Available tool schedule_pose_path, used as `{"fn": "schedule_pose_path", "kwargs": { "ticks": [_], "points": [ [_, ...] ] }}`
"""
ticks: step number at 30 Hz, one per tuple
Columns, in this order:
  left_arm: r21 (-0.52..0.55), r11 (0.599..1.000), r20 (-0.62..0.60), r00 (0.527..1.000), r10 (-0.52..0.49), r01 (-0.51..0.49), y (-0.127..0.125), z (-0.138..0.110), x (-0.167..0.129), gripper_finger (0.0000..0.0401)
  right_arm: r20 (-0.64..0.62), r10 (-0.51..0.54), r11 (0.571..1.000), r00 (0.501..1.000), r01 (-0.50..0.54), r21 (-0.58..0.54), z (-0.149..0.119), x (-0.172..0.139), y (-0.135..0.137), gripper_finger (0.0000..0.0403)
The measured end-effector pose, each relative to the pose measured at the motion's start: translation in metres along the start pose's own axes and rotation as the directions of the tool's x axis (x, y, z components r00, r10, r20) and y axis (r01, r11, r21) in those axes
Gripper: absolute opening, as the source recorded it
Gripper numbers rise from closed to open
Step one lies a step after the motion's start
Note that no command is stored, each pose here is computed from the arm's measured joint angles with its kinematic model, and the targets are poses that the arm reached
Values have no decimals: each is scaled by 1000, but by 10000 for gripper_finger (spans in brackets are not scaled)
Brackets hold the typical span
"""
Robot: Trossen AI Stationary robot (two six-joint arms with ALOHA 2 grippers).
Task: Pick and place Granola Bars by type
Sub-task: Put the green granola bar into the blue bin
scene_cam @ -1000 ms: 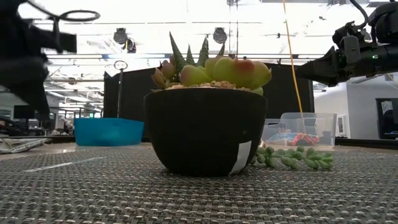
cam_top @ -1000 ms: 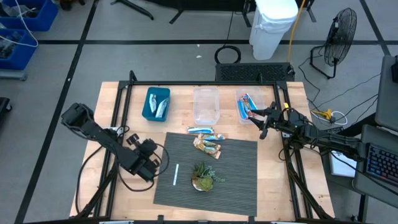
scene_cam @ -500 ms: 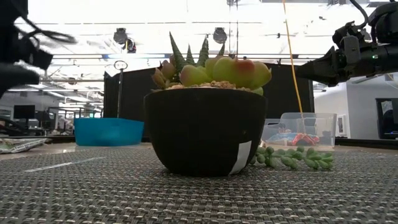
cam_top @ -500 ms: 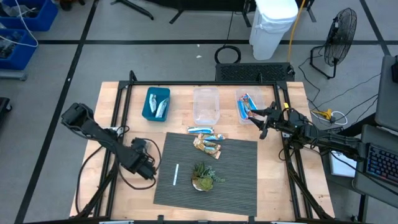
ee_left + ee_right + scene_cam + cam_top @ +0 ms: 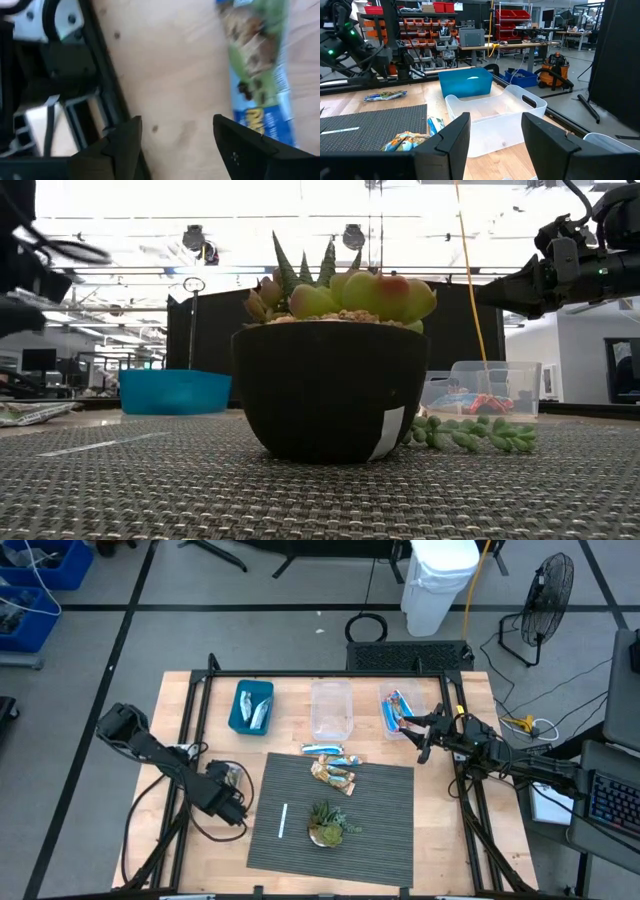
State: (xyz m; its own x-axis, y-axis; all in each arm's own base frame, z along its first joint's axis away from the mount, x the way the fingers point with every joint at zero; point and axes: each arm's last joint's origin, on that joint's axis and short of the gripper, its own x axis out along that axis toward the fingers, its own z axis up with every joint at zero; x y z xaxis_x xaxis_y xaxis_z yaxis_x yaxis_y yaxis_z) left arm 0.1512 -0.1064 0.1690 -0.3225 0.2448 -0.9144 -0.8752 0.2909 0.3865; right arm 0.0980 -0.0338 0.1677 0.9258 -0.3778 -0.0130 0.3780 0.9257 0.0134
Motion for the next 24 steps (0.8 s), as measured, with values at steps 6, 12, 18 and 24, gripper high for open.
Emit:
{"fn": "schedule_pose_path", "kwargs": {
  "ticks": [6, 12, 18, 24],
  "points": [
    [1, 986, 69, 984, -167, 167, 10, 6, -13, 230, 0, 0, 1000, 1000, 0, 0, 0, 0, 0, 169],
    [6, 964, 106, 959, -264, 265, 17, 10, -21, 210, 0, 0, 1000, 1000, 0, 0, 0, 0, 0, 169],
    [31, 948, 104, 942, -319, 317, 11, 9, -10, 203, 0, 0, 1000, 1000, 0, 0, 0, 0, 0, 169],
    [14, 945, 14, 945, -326, 326, 15, 7, 26, 202, 0, 0, 1000, 1000, 0, 0, 0, 0, 0, 169]
  ]
}}
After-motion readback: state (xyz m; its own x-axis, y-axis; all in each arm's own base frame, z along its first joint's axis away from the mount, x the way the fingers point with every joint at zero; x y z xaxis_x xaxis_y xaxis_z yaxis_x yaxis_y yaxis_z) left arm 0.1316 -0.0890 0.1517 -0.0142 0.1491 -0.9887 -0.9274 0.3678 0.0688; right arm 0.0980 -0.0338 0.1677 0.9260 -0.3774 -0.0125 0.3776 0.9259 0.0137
